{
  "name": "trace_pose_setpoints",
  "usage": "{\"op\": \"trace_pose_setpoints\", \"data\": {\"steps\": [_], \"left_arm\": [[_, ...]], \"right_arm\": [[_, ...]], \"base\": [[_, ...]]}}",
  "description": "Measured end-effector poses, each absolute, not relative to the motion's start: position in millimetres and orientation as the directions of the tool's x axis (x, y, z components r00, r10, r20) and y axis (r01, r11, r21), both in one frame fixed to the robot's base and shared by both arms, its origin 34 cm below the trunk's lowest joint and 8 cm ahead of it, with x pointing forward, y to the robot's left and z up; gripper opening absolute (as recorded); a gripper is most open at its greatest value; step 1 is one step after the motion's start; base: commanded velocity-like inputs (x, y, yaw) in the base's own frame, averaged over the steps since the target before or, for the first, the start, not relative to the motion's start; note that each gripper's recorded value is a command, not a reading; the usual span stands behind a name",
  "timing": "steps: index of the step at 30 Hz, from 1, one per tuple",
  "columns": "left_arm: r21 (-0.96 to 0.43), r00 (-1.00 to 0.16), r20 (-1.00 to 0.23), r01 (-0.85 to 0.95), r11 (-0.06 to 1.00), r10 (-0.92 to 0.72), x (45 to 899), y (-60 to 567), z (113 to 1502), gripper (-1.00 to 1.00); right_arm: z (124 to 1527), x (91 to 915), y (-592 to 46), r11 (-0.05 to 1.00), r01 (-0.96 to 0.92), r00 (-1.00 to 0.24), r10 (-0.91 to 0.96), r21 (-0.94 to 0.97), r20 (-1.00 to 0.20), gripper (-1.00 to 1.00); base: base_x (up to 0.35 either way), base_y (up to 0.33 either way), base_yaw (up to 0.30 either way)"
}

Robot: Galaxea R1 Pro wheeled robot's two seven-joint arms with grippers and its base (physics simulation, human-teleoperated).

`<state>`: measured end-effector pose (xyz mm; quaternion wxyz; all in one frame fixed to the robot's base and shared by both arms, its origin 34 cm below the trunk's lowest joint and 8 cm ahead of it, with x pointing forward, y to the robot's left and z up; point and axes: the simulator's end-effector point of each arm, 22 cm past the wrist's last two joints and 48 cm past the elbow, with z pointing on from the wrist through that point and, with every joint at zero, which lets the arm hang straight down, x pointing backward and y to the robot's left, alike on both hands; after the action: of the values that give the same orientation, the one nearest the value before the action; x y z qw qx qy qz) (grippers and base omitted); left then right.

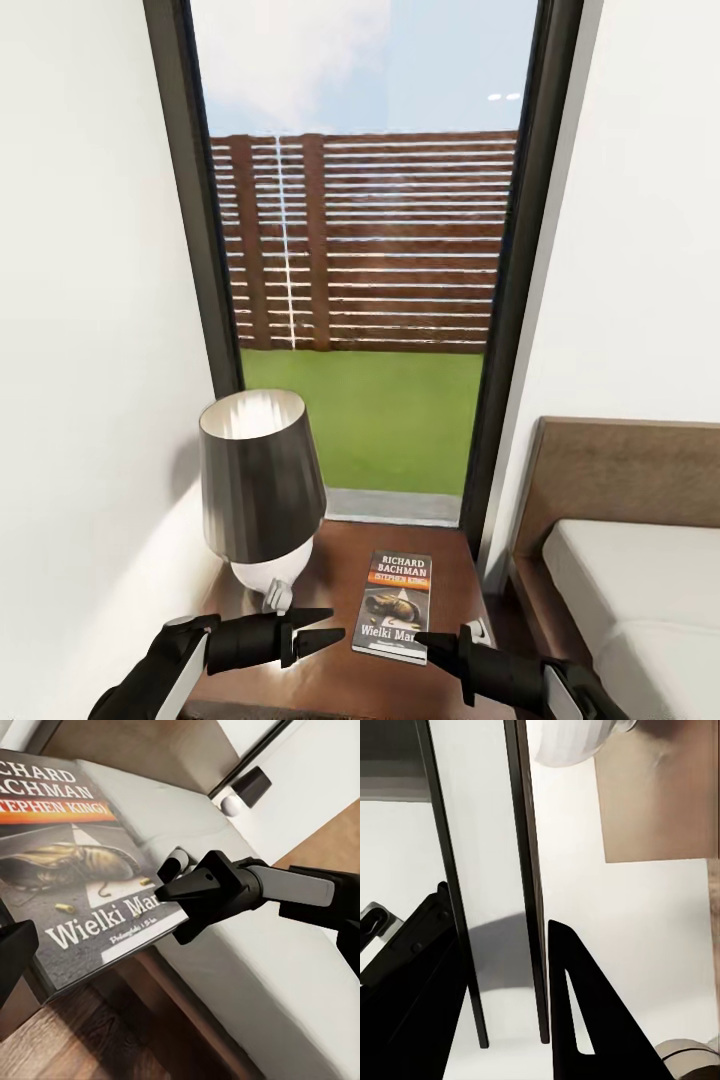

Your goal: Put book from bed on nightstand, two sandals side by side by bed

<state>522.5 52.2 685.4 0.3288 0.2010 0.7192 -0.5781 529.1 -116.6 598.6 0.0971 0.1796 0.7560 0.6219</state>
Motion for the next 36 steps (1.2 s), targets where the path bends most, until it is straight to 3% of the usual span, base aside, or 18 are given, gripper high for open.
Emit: {"op": "trace_pose_setpoints", "data": {"steps": [22, 36], "left_arm": [[-0.699, -0.702, -0.706, 0.670, 0.251, -0.093, 519, 53, 663, 1.00], [-0.699, -0.702, -0.706, 0.669, 0.252, -0.095, 519, 53, 663, 1.00]], "right_arm": [[577, 525, -117, 0.160, 0.151, -0.916, 0.393, 0.976, 0.077, -1.00], [576, 525, -117, 0.161, 0.150, -0.916, 0.393, 0.975, 0.076, -1.00]], "base": [[0.000, 0.000, 0.000], [0.090, 0.000, 0.000]]}}
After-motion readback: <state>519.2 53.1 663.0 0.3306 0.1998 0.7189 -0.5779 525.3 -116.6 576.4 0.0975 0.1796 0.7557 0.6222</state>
